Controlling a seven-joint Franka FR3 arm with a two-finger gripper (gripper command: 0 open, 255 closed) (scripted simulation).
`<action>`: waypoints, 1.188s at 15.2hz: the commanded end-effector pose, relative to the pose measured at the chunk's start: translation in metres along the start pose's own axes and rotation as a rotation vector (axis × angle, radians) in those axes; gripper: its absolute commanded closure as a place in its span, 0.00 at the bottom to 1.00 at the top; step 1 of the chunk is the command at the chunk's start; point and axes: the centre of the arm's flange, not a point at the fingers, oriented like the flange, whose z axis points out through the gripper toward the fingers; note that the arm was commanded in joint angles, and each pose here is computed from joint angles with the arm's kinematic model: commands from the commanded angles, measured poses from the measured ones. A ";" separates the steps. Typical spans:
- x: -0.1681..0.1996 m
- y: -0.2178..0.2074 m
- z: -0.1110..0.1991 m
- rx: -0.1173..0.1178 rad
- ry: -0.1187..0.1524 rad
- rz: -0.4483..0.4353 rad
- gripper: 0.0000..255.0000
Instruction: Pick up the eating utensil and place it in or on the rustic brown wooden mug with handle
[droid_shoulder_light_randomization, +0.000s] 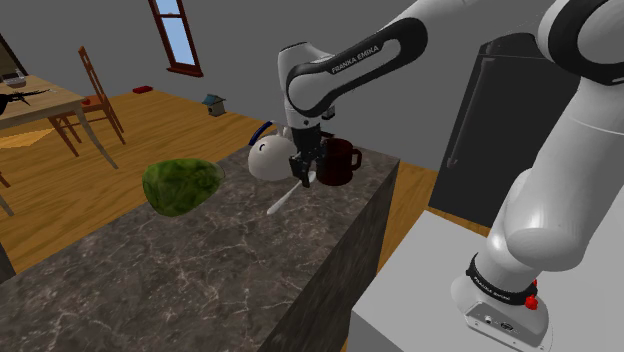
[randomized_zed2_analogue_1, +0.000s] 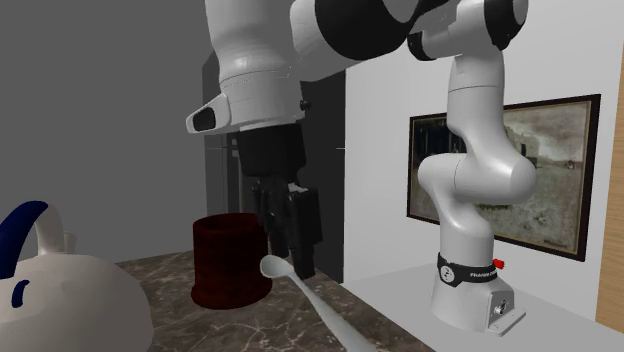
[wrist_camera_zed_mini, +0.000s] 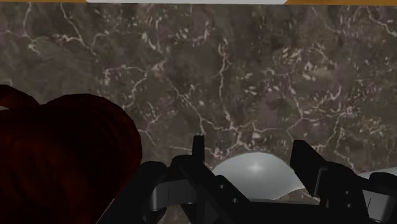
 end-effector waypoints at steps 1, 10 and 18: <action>-0.001 -0.001 -0.009 0.000 -0.001 0.000 1.00; -0.009 -0.003 -0.056 0.000 -0.001 0.000 1.00; -0.015 -0.004 -0.098 0.000 -0.001 0.000 1.00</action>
